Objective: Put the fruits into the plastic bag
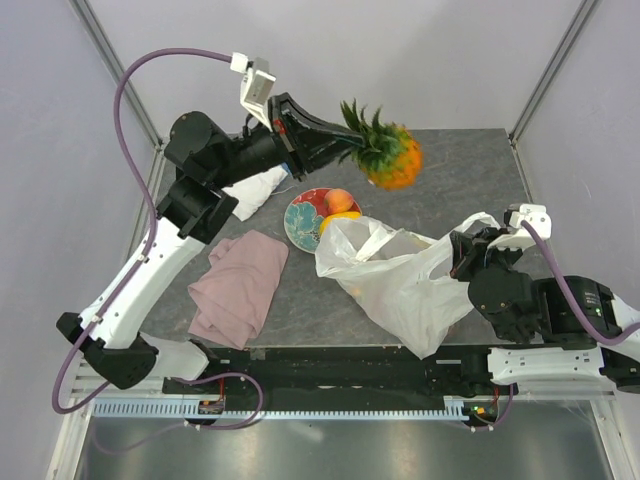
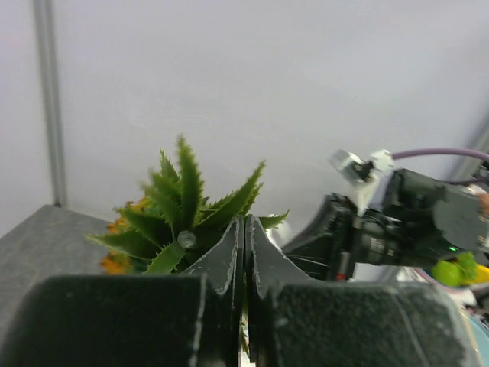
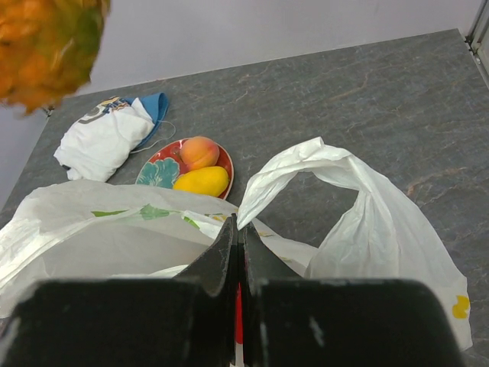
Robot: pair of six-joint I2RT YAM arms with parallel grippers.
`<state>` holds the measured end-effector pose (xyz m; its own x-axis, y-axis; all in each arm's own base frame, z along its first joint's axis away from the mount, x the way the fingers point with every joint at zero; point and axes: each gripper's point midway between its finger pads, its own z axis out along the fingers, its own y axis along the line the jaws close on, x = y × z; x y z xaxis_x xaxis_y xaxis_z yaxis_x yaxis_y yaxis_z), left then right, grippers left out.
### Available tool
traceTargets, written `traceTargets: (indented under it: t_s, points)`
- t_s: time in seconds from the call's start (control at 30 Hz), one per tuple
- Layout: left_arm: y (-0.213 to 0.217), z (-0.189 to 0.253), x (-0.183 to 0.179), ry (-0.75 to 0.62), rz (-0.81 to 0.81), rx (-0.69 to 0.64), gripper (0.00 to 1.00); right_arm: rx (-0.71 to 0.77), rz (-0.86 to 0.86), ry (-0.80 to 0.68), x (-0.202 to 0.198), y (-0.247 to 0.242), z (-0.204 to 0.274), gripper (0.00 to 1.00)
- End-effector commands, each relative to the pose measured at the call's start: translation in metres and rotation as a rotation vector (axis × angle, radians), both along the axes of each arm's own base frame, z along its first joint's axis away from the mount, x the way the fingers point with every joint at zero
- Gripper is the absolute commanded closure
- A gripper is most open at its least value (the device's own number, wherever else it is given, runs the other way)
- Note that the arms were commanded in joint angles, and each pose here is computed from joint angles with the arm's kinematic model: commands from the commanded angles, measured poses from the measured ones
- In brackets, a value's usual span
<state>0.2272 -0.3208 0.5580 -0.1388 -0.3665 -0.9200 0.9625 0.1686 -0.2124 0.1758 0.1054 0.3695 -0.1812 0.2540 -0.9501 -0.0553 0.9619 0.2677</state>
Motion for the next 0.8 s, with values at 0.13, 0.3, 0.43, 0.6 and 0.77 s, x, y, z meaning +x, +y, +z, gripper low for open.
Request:
traceTargets:
  t_s: [0.13,0.3,0.43,0.6,0.77]
  points:
    - [0.002,0.028,-0.088,-0.119,-0.212,-0.070,0.98,0.012,-0.012,-0.006,0.000,-0.007,0.001,1.00]
    - [-0.001,0.015,-0.115,-0.078,-0.307,-0.065,0.98,0.017,-0.014,-0.008,0.000,-0.008,0.001,1.00]
    - [-0.013,-0.008,-0.128,-0.035,-0.369,-0.029,0.98,0.014,-0.015,-0.009,0.000,-0.007,0.003,1.00]
    - [-0.026,-0.038,-0.140,0.019,-0.433,0.028,0.98,0.009,-0.015,-0.009,0.000,-0.006,0.002,1.00]
    - [-0.030,-0.062,-0.143,0.034,-0.454,0.082,0.99,0.017,-0.016,-0.010,0.000,-0.008,0.003,1.00]
